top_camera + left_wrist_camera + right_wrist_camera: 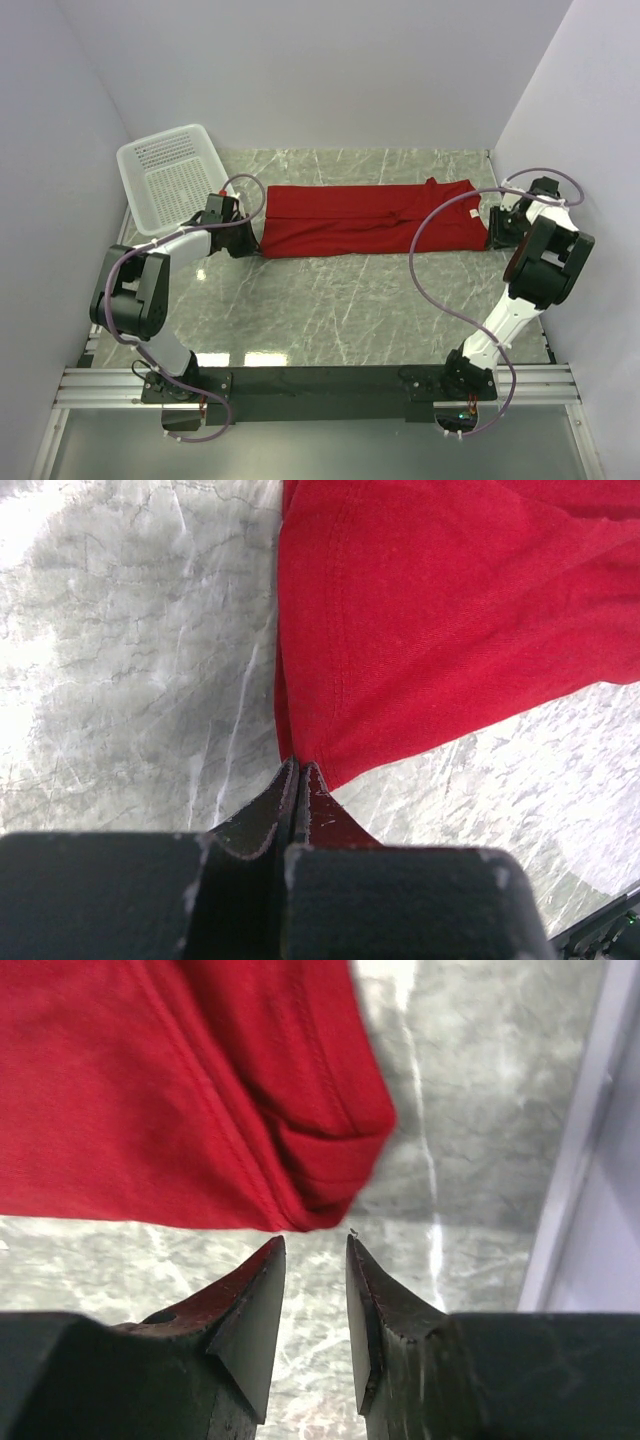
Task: Fold and stack the t-shirts
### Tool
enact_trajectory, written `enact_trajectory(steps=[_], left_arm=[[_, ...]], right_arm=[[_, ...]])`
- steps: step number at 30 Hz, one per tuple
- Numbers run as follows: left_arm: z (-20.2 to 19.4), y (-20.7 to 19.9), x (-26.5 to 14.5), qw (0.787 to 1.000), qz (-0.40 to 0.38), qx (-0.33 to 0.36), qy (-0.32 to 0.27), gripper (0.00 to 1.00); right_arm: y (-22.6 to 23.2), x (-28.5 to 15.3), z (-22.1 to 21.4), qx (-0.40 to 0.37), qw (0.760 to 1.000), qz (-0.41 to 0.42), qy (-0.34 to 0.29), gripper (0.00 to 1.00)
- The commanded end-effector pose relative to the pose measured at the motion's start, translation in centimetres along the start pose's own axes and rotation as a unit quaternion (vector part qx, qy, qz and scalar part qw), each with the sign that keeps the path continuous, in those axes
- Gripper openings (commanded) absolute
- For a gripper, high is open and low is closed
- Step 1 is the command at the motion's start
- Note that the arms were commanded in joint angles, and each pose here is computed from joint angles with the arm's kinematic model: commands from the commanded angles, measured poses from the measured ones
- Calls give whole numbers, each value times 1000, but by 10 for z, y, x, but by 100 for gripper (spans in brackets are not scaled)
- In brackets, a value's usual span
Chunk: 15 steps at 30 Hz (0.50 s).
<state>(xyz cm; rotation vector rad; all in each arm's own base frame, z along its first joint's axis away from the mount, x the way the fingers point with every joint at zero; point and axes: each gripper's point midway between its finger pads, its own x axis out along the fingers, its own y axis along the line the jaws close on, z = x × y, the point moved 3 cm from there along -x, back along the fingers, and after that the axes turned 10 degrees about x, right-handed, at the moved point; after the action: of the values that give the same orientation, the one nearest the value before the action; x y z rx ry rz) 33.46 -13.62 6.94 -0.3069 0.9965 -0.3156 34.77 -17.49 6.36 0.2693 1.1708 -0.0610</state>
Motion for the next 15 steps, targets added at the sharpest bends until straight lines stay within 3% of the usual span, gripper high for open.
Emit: enact_trajectory(steps=[1,15], left_arm=[[14,-8,3,1000,-18,8,-15,1],[16,-8,9,1000,-19,6,-4,1]], right_arm=[[14,-10,25,-16,999,18,-36,38],[25,10,41,-25,999,11,-22,39]])
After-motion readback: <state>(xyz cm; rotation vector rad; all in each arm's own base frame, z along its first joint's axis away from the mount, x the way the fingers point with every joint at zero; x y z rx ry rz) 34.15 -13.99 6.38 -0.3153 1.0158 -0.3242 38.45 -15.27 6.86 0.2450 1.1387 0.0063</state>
